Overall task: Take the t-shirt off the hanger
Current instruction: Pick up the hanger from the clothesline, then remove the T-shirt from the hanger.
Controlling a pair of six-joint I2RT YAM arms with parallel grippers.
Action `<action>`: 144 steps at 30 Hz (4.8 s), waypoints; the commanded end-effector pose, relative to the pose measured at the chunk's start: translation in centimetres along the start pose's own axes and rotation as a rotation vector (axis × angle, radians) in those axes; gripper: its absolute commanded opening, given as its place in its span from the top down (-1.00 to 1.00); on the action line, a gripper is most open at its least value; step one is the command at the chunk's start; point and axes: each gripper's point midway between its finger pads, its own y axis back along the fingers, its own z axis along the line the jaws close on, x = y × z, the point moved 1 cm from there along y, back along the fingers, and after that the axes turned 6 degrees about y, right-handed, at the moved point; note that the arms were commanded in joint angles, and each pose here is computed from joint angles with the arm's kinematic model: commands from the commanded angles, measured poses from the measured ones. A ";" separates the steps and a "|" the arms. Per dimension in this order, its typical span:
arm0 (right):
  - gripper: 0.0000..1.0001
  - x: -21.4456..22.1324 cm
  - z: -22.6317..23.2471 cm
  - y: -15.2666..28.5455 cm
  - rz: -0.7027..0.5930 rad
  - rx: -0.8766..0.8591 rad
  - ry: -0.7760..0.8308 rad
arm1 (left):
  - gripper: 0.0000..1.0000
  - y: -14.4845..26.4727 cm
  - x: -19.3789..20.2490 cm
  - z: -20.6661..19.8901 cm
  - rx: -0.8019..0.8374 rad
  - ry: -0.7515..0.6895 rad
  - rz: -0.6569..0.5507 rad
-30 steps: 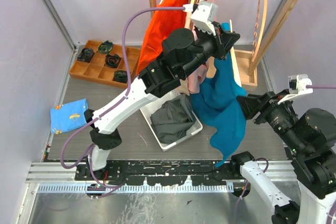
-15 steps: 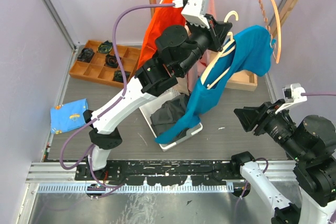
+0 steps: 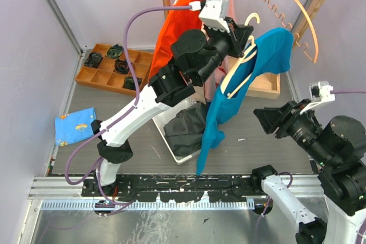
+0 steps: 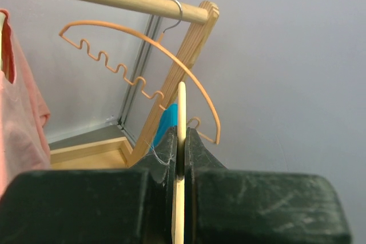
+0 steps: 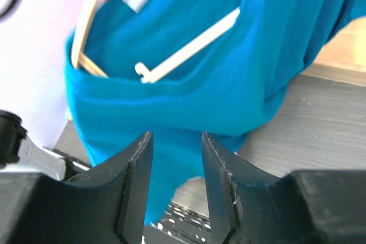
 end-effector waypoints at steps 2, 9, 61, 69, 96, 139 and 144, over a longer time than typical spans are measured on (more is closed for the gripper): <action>0.11 -6.0 1.2 -2.4 -0.157 -0.015 -0.128 | 1.00 0.8 -1.0 -1.0 0.002 0.014 -0.042; 0.14 -8.8 3.4 -5.2 -0.208 -0.145 -0.314 | 1.00 1.3 -0.6 -1.7 -0.036 -0.078 -0.069; 0.39 -7.1 5.1 -7.8 -0.147 -0.300 -0.482 | 1.00 1.2 -0.9 -2.9 -0.104 -0.149 -0.191; 0.42 -7.0 5.0 -8.4 -0.144 -0.302 -0.488 | 1.00 1.1 -0.9 -3.0 -0.106 -0.147 -0.198; 0.99 -7.2 5.7 -7.8 -0.149 -0.353 -0.468 | -0.39 4.3 -2.3 -1.0 -0.156 -0.228 -0.152; 0.99 -12.6 8.0 -15.1 -0.212 -0.592 -0.483 | -0.83 19.9 3.8 6.5 -0.084 -0.137 0.320; 0.99 -12.8 7.7 -15.4 -0.206 -0.559 -0.460 | -0.86 20.3 6.0 7.3 -0.106 -0.137 0.363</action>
